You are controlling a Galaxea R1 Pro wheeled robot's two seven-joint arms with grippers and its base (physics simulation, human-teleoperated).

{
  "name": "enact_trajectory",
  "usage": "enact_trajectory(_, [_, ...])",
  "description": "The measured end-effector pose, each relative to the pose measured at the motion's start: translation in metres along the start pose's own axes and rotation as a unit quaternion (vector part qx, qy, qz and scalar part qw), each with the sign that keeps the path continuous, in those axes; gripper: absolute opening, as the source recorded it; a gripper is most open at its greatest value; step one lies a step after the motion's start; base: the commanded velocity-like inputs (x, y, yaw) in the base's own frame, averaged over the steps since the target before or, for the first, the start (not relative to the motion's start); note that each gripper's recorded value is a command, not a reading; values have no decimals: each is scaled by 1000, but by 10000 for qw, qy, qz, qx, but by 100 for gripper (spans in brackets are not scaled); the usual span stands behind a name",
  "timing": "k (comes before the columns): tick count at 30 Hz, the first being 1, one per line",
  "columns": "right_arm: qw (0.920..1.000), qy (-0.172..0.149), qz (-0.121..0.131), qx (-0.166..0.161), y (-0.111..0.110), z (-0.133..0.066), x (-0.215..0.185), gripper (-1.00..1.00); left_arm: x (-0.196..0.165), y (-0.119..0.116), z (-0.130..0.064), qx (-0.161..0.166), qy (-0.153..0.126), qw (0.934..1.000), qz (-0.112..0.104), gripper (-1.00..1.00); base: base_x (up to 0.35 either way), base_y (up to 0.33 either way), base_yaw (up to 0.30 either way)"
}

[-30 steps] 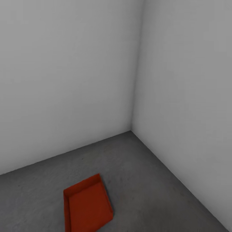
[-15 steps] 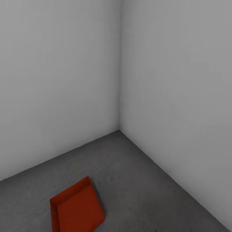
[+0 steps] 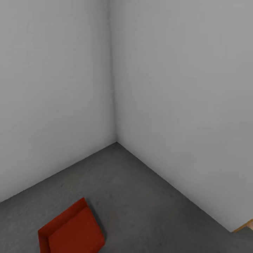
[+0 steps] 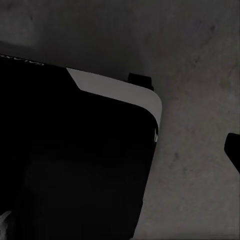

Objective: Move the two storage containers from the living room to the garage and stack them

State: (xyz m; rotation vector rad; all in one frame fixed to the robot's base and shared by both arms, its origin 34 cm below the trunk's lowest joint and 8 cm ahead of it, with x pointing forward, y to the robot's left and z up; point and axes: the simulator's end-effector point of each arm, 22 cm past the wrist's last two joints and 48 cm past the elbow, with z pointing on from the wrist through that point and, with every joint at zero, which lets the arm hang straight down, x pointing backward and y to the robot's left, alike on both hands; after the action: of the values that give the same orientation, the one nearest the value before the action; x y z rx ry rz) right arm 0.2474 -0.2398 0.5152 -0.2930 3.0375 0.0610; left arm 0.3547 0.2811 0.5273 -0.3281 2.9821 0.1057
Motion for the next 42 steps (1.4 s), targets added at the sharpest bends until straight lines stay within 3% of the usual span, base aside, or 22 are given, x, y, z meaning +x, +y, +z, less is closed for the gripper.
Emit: enact_trajectory(42, [10000,1,0,-8,0,0,0,100,0,0,0,0,-2,10000,0,100,0,0,-287])
